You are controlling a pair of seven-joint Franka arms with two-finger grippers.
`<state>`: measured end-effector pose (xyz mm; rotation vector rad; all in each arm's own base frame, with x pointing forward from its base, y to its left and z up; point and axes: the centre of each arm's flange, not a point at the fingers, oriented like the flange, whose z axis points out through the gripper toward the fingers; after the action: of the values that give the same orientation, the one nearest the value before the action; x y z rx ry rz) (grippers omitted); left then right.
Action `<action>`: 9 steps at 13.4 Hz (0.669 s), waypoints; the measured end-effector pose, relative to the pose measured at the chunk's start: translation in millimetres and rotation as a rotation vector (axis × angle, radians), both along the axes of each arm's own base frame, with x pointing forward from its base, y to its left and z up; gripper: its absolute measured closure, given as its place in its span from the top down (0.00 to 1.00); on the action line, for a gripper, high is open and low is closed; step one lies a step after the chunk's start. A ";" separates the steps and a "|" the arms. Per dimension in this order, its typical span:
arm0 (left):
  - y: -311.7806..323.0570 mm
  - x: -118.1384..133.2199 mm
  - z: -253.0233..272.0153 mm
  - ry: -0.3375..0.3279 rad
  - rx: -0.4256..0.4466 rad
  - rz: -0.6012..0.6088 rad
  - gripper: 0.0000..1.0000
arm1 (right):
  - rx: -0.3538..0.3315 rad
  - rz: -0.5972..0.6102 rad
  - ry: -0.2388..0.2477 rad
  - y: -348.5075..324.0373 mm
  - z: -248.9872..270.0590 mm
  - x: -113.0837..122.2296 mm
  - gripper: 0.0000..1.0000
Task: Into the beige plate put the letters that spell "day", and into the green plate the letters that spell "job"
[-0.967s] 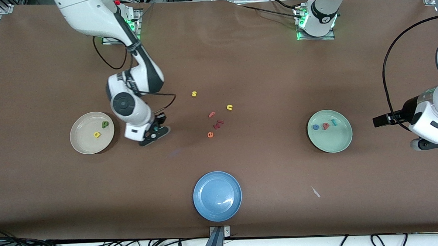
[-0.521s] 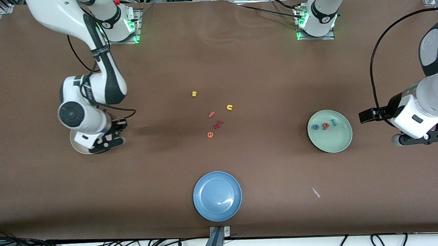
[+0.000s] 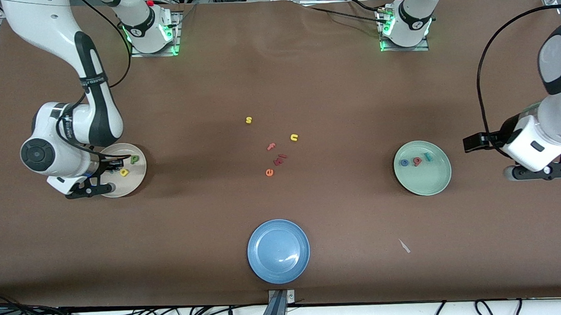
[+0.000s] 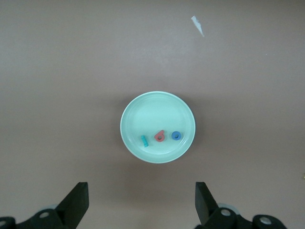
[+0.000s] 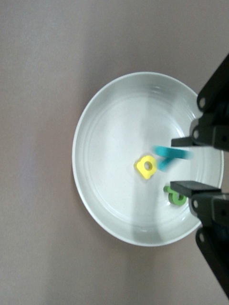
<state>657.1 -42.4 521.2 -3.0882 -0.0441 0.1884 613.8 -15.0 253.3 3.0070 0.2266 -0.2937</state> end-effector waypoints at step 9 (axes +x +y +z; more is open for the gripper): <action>8.8 -15.3 1.5 -0.017 -0.013 -0.112 1.00 | -0.027 -0.077 0.040 109.6 57.1 17.1 1.00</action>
<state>641.8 -33.6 522.7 -3.0944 0.1299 0.1584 630.9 94.6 310.4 2.9894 0.1097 -0.3618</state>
